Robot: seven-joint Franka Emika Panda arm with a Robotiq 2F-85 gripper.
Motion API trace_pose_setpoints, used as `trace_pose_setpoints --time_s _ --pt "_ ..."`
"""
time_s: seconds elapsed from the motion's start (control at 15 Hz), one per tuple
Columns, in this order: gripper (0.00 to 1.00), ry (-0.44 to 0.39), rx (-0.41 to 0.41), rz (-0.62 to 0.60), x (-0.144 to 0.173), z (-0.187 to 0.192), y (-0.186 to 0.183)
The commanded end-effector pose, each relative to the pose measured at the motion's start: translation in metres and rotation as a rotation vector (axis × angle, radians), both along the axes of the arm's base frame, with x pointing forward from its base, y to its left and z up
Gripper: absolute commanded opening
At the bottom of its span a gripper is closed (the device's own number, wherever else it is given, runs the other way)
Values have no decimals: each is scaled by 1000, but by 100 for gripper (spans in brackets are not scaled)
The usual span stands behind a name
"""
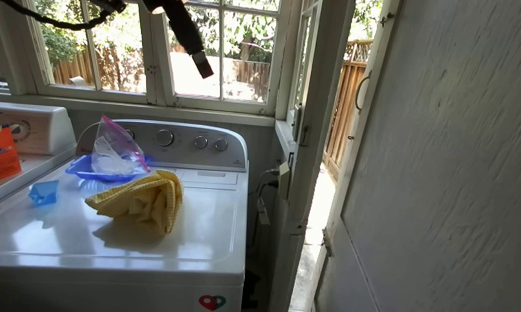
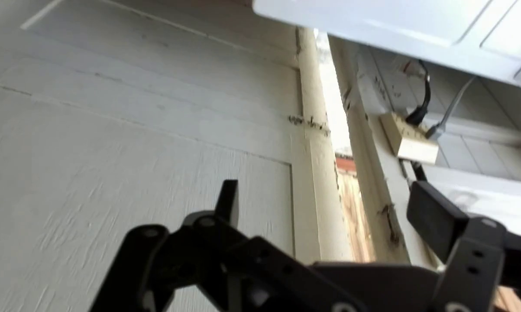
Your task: Close the door completely
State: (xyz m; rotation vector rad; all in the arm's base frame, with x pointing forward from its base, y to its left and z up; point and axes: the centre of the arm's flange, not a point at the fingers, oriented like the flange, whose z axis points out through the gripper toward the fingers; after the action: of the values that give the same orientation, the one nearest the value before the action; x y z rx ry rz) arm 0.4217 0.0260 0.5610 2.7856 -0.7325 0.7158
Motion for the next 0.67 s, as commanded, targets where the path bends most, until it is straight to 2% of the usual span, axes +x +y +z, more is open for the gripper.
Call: trace_pose_setpoints --time_s 0.0,0.07,0.13,0.33,0.6 --pt "100 -140 -77 -75 61 5 -19" --pt "100 -166 -89 -104 73 7 -25" --pt "100 -124 -58 -47 36 7 -22" --pt "100 -146 -67 -80 58 6 -32" --pt "100 -153 -65 -79 62 9 -29"
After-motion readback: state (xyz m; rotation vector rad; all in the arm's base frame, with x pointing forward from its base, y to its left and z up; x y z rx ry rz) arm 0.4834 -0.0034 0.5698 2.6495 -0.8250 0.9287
